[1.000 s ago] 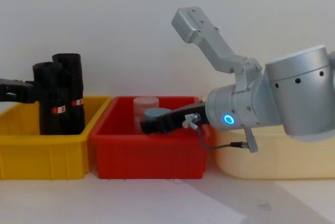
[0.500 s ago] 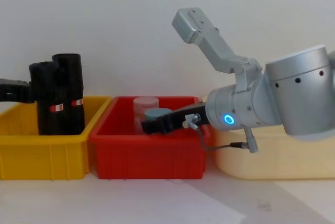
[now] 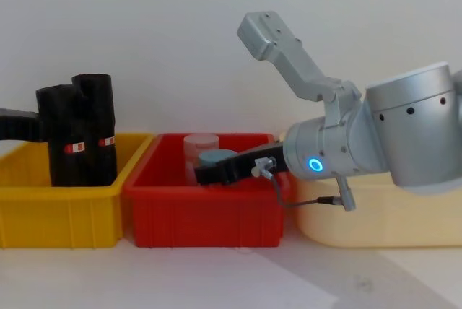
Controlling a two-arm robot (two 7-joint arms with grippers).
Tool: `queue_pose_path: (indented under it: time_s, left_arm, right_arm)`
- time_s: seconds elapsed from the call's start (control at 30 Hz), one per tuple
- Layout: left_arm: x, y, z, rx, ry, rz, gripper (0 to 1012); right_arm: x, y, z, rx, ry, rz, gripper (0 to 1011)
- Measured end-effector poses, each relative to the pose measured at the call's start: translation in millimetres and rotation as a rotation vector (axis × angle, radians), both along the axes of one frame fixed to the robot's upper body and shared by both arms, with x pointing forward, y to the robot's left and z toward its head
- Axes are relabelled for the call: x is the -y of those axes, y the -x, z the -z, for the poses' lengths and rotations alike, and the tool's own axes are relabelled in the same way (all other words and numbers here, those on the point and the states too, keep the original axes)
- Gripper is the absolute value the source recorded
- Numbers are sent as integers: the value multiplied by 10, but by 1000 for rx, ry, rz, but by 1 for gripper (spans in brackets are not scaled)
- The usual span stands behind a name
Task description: Pick up the garbage bag with the one hand and transfer it to the other hand.
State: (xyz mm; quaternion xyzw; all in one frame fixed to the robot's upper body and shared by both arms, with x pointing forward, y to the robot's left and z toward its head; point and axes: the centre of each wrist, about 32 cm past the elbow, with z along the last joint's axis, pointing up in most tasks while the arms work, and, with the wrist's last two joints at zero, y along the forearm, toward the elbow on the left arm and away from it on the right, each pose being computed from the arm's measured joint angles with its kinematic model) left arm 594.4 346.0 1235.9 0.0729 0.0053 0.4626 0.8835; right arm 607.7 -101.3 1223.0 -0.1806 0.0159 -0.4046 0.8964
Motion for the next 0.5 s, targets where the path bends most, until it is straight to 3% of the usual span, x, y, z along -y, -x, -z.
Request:
queue_pose_path:
  time_s: [0.5]
  left_arm:
    - [0,0,0,0,0,0,440]
  right_arm:
    - [0,0,1,-2,1,0,665]
